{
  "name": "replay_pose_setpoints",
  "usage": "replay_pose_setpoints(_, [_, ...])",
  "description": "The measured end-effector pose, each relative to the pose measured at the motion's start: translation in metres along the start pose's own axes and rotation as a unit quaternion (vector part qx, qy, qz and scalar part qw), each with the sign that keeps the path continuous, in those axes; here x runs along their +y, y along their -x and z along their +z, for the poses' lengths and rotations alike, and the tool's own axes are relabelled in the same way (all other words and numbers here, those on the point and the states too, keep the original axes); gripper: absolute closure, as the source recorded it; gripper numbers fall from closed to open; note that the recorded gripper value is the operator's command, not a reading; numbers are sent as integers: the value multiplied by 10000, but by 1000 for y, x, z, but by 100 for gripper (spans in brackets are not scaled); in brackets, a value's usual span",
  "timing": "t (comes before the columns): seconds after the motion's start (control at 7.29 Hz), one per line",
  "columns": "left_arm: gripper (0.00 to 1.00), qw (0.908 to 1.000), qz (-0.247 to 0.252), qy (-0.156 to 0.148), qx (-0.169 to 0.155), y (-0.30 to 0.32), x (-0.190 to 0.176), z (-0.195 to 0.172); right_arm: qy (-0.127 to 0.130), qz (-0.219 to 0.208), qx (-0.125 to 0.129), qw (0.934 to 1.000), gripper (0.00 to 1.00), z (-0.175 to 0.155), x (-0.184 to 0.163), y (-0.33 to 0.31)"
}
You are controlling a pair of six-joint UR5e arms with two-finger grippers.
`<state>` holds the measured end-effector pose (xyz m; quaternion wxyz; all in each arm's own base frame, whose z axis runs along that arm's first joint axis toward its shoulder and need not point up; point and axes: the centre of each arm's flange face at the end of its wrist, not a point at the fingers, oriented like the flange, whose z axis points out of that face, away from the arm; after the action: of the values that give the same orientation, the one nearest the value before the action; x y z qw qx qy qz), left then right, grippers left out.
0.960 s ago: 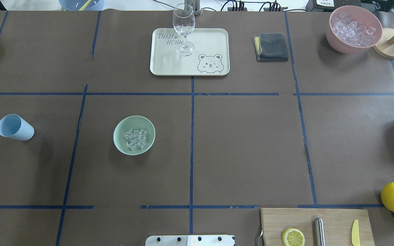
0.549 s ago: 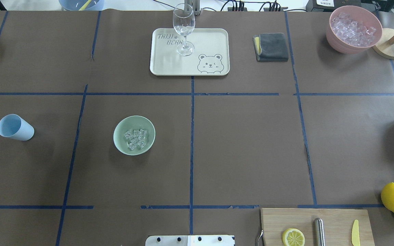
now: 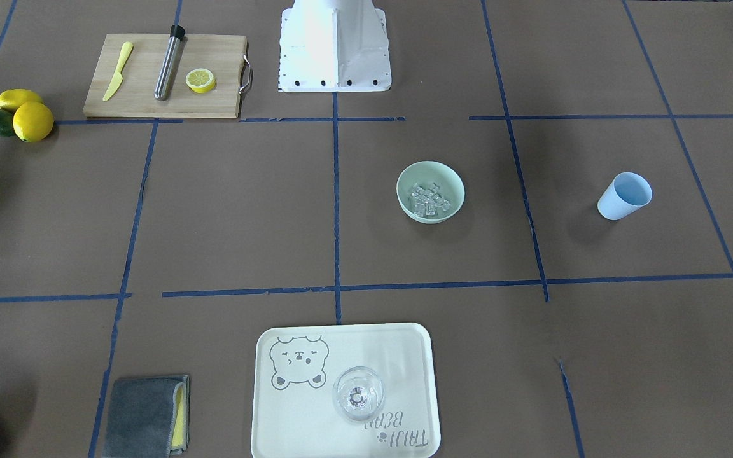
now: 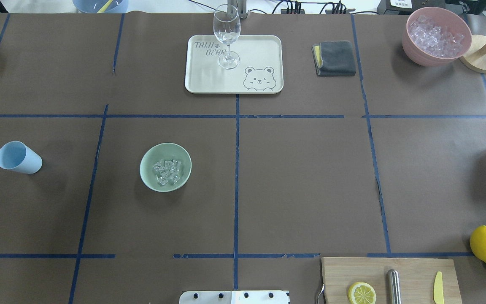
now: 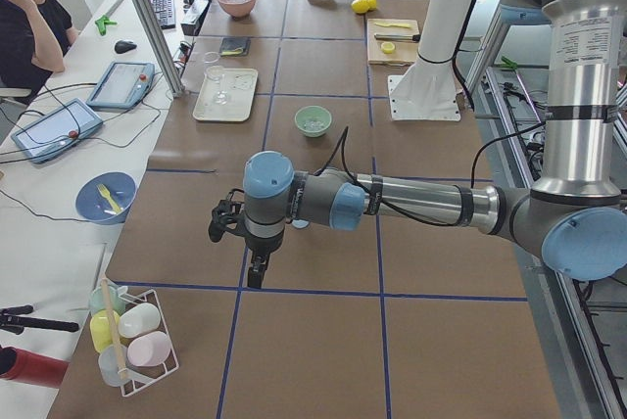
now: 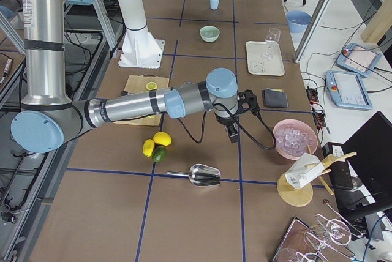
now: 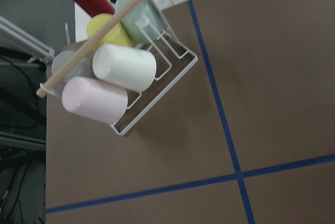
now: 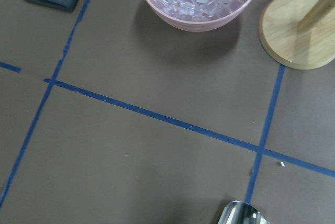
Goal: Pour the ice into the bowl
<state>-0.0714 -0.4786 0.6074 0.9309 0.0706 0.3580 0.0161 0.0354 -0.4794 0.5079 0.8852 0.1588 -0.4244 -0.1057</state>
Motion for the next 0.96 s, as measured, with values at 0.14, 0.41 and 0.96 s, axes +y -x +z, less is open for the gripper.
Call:
replay_pose_setpoints(0.14, [0, 9994, -192, 202, 216, 1, 5, 3, 3, -168, -141, 9998, 0, 5, -14, 33])
replay_pose_setpoints(0.41, [0, 9983, -336, 342, 327, 1, 8, 4, 13, -483, -407, 9980, 0, 21, -56, 104])
replay_pose_setpoints(0.96, [0, 9983, -337, 335, 345, -1, 7, 2, -32, -103, -621, 9980, 2, 78, -145, 331])
